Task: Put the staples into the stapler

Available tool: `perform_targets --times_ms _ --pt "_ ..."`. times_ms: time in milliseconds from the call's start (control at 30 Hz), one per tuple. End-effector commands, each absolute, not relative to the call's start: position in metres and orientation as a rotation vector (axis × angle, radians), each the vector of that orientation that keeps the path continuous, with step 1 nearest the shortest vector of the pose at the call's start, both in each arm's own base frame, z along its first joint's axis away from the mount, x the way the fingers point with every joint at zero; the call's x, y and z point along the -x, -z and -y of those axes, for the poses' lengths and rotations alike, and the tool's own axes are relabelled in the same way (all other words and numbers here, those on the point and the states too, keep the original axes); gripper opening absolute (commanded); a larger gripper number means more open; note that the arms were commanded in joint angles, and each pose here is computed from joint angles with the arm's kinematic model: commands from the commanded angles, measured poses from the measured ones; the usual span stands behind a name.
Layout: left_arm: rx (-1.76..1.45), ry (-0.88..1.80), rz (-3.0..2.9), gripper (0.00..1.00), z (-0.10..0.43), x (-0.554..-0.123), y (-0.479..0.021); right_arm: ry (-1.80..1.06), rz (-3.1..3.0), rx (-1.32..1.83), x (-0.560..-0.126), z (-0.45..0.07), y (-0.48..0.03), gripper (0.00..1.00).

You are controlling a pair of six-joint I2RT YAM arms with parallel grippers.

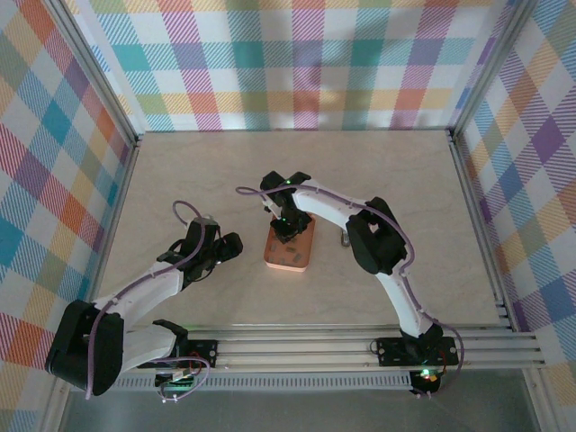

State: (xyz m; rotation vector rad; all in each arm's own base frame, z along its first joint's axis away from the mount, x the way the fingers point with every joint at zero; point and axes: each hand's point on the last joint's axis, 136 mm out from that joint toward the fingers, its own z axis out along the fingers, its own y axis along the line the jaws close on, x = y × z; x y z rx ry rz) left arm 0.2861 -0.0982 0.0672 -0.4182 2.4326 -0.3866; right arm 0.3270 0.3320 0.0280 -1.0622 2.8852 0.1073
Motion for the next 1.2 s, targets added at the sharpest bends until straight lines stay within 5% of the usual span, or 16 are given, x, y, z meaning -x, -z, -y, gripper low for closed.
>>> perform_targets --times_ms 0,800,1167 --pt "0.415 0.400 -2.419 0.80 0.098 -0.291 -0.070 -0.107 -2.898 1.061 -0.328 -0.336 -0.019 0.30" --pt "0.361 0.502 -2.334 0.80 0.111 -0.303 -0.095 -0.203 -2.790 0.717 -0.340 -0.336 -0.033 0.17" --pt "0.012 0.598 -2.204 0.85 0.151 -0.336 -0.133 -0.287 -2.595 0.436 -0.345 -0.310 -0.075 0.17"
